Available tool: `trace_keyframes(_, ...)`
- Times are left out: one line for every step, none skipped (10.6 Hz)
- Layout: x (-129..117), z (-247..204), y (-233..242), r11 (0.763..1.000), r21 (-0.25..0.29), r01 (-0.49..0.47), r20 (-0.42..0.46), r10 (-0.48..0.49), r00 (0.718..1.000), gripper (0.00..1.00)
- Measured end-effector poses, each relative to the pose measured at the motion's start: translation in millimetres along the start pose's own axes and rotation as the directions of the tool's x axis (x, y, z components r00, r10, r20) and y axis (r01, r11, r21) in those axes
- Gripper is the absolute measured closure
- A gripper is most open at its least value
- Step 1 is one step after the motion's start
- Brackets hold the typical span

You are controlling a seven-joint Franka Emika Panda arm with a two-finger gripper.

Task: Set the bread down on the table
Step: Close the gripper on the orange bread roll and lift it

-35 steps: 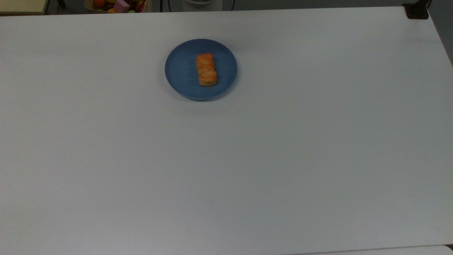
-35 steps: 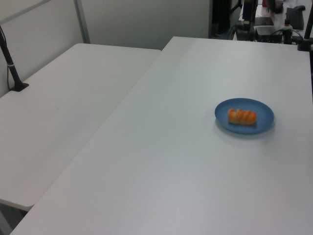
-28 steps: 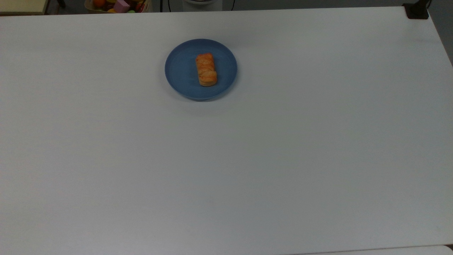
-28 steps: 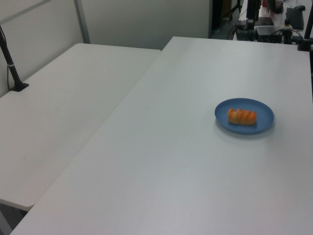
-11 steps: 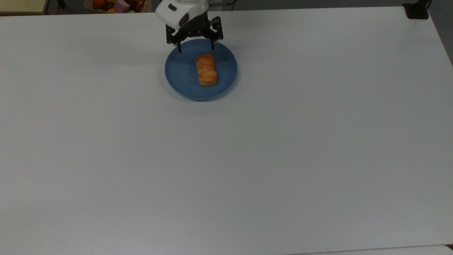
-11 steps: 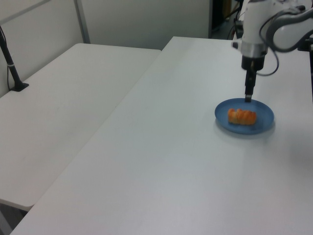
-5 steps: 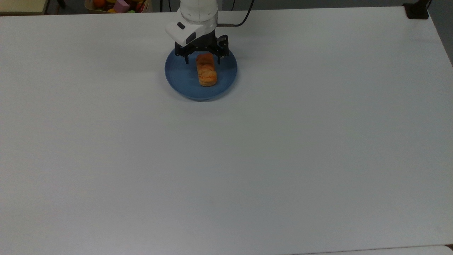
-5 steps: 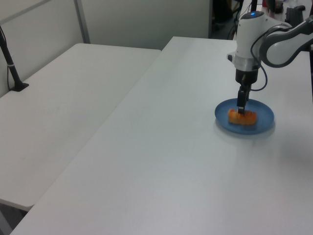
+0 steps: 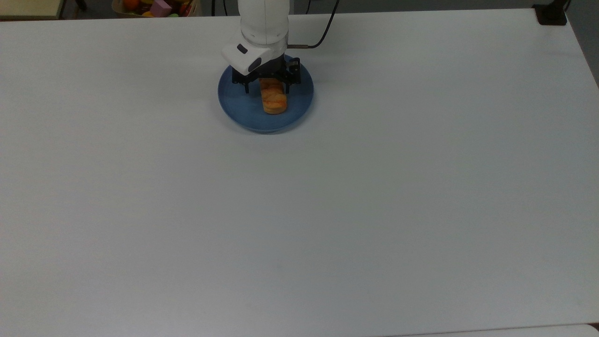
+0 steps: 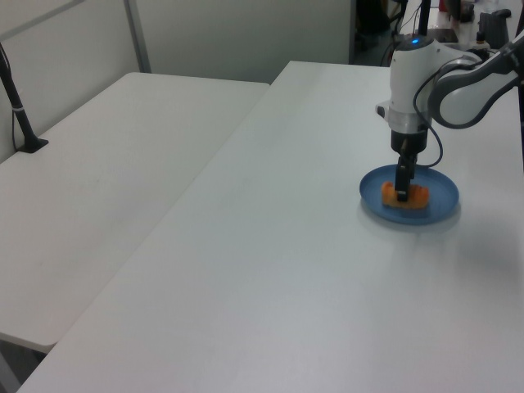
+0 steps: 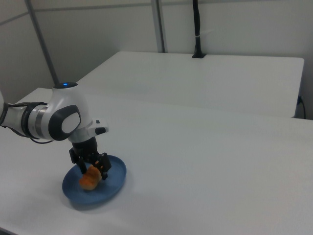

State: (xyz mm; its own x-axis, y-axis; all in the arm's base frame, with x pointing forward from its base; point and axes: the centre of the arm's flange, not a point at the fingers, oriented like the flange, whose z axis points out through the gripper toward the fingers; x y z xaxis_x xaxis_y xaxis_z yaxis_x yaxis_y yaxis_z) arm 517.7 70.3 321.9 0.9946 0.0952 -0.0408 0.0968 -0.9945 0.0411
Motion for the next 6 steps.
trace_keyframes(0.8, 4.2, -0.4, 1.000, -0.001, 0.001, 0.002, -0.001, 1.000, 0.06)
trace_keyframes(1.0, 7.0, -0.8, 1.000, -0.002, 0.002, 0.006, -0.002, 1.000, 0.09)
trace_keyframes(1.0, 7.6, -1.0, 1.000, -0.002, 0.002, 0.007, -0.002, 1.000, 0.15)
trace_keyframes(1.1, 7.4, -1.1, 1.000, -0.002, 0.002, 0.007, -0.002, 1.000, 0.32)
trace_keyframes(1.3, 7.1, -1.1, 1.000, -0.002, 0.002, 0.006, -0.002, 1.000, 0.50)
trace_keyframes(1.6, 6.4, -1.1, 1.000, -0.002, 0.002, 0.005, -0.002, 1.000, 0.52)
